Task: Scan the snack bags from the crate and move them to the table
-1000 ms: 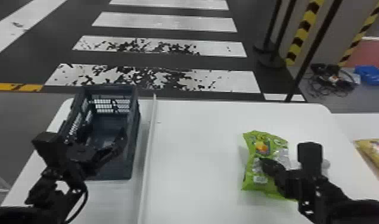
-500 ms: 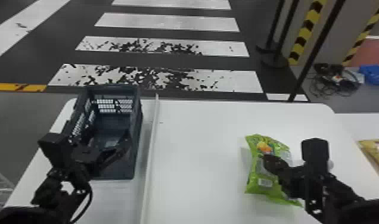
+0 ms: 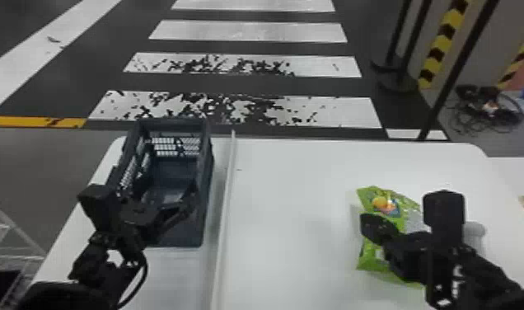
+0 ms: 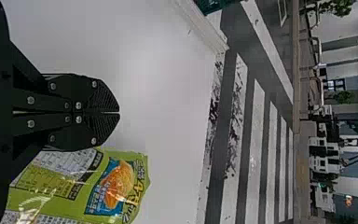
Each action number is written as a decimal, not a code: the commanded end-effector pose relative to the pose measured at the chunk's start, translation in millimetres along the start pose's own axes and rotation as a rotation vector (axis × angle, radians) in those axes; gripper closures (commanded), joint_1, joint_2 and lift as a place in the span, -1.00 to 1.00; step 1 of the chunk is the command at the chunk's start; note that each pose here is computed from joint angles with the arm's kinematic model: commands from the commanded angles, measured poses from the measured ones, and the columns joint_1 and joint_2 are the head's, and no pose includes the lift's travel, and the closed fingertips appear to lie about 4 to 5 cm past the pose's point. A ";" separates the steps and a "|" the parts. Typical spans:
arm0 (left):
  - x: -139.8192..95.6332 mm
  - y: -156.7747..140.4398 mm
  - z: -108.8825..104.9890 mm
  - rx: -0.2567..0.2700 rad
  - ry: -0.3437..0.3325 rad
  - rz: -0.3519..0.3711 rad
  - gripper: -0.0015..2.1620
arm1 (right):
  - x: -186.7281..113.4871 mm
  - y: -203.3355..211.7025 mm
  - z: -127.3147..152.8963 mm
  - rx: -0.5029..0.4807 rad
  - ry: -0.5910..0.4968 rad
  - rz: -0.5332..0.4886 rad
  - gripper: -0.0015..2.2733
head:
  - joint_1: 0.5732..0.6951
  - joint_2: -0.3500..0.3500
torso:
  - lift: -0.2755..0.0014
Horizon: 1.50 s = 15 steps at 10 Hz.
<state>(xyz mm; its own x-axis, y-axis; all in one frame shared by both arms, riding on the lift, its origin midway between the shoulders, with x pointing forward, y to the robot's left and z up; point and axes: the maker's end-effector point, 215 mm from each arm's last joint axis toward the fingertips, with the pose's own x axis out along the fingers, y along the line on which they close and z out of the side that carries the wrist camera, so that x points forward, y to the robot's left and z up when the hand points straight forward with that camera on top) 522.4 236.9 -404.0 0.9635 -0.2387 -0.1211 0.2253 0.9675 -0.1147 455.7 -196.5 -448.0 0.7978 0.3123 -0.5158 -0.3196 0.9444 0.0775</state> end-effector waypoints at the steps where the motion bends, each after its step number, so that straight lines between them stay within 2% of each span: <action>1: 0.3 1.4 1.4 0.001 -0.004 0.002 -0.97 | -0.2 22.0 -9.4 0.022 0.002 0.031 0.97 | 1.00 0.10 | 0.30; 4: 1.3 2.4 2.9 0.001 -0.012 0.003 -0.97 | 0.8 33.6 -27.8 0.031 0.025 0.040 0.97 | 1.00 0.22 | 0.30; 8: -1.3 4.8 2.5 -0.001 -0.017 0.005 -0.97 | 4.8 28.6 -55.8 0.041 0.064 0.032 0.97 | 1.00 0.23 | 0.30; 13: -0.6 3.7 5.0 -0.003 -0.024 0.004 -0.97 | 0.5 10.2 -65.5 0.046 0.072 0.001 0.97 | 1.00 0.19 | 0.30; 15: 2.3 1.3 16.3 -0.002 -0.044 0.003 -0.97 | -0.7 3.7 -68.9 0.050 0.081 -0.011 0.97 | 1.00 0.16 | 0.30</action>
<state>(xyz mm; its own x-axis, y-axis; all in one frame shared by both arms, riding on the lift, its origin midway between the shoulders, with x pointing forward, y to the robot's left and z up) 526.4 240.5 -392.2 0.9697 -0.2292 -0.0850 0.2188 0.9688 -0.1163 419.1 -198.1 -505.1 0.7579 0.2977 -0.5804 -0.2867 0.9513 0.1135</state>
